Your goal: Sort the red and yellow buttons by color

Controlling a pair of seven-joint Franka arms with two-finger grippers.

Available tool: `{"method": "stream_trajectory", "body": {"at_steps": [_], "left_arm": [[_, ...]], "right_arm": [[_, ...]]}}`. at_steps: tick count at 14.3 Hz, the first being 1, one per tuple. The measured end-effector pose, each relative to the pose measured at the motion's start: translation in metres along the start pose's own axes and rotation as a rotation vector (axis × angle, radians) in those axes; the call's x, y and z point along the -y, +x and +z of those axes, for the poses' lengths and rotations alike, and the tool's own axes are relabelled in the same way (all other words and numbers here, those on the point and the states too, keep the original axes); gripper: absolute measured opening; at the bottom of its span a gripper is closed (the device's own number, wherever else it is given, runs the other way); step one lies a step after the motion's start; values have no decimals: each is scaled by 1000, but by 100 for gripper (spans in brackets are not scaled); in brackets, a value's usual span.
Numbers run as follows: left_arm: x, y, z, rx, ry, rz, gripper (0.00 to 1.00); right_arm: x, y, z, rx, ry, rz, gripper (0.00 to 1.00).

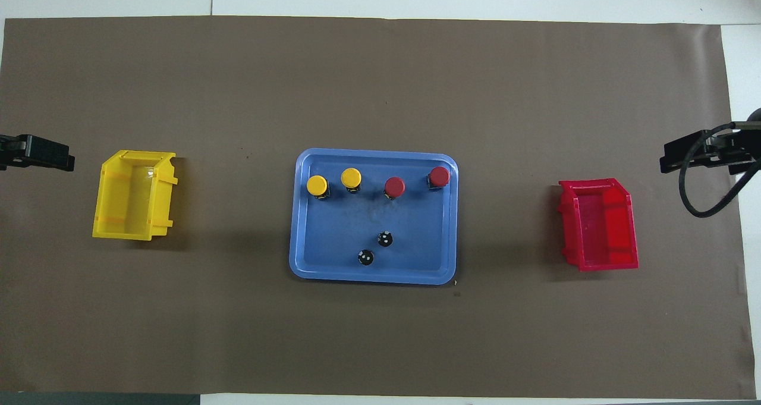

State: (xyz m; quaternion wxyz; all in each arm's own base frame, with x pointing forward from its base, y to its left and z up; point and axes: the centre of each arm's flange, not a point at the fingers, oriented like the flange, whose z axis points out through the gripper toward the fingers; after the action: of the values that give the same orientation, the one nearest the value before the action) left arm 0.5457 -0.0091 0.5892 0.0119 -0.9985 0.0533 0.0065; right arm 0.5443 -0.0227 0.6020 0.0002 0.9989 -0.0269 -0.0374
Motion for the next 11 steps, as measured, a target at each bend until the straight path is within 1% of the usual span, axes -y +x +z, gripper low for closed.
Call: {"method": "stream_trajectory", "body": {"at_steps": [11], "left_arm": [[4, -2, 0, 12, -1, -6, 100]], "right_arm": [[3, -2, -1, 8, -1, -7, 100]]}}
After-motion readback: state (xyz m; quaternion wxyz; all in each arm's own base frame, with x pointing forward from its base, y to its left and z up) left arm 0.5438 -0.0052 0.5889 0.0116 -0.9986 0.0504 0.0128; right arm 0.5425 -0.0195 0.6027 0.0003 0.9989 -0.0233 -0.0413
